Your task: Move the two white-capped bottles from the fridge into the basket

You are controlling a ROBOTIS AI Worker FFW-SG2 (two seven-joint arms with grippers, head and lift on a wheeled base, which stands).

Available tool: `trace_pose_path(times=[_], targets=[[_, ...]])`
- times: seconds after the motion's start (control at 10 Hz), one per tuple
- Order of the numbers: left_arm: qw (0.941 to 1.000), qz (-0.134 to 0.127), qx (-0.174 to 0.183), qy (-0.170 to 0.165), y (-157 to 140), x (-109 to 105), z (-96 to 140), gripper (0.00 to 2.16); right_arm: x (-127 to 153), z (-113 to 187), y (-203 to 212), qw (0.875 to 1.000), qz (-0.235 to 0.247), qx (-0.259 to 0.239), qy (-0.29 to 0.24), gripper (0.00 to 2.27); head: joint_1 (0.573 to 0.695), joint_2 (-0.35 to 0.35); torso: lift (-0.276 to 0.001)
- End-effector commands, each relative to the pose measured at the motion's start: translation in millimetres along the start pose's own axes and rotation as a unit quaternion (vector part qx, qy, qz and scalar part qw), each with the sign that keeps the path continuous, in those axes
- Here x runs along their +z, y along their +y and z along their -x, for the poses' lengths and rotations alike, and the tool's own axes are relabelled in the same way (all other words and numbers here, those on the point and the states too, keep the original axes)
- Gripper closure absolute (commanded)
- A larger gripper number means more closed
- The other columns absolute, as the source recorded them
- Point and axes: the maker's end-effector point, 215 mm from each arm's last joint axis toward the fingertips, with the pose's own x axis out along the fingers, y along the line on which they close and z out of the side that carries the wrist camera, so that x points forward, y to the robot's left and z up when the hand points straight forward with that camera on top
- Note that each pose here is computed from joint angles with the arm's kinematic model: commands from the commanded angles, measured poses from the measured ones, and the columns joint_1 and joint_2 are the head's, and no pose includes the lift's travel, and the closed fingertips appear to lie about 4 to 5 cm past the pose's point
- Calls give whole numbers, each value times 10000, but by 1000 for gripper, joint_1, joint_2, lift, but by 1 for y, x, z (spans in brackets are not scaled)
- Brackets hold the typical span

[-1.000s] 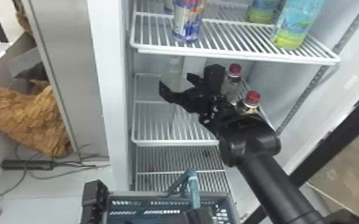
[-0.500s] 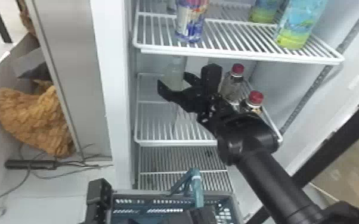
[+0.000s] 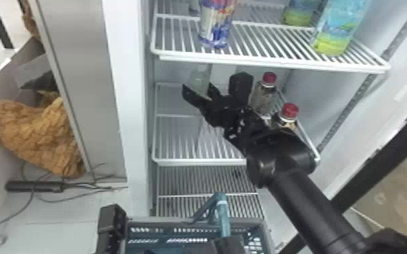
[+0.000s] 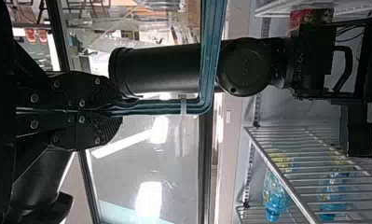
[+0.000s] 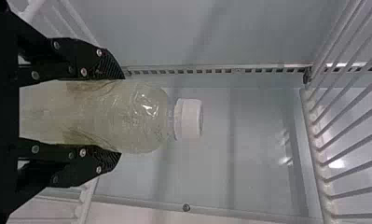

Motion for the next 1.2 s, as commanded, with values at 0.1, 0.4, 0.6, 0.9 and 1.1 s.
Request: trace_pose_path(times=[0.1,0.4,0.6,0.9,1.1], targets=[[10000,15,-20,-24,-1,0,2,1118,6,6,3,9994,-283,27,-197,808,695,-185,-260],[10000,55,-5,-46,1,-2,4,1118,38,29,9,9980,-133,100,-608,808,695,-179,-260],[10000,61,-9,-59,1,-2,5,1118,46,47,3,9980,-119,12,-618,808,695,-192,-260],[9999,80,-7,-118,2,-1,8,1118,53,98,7,9986,-74,-92,-514,806,695,-215,-260],[9999,81,-15,-120,2,-1,8,1118,46,131,5,9990,-110,-224,-383,806,695,-250,-260]])
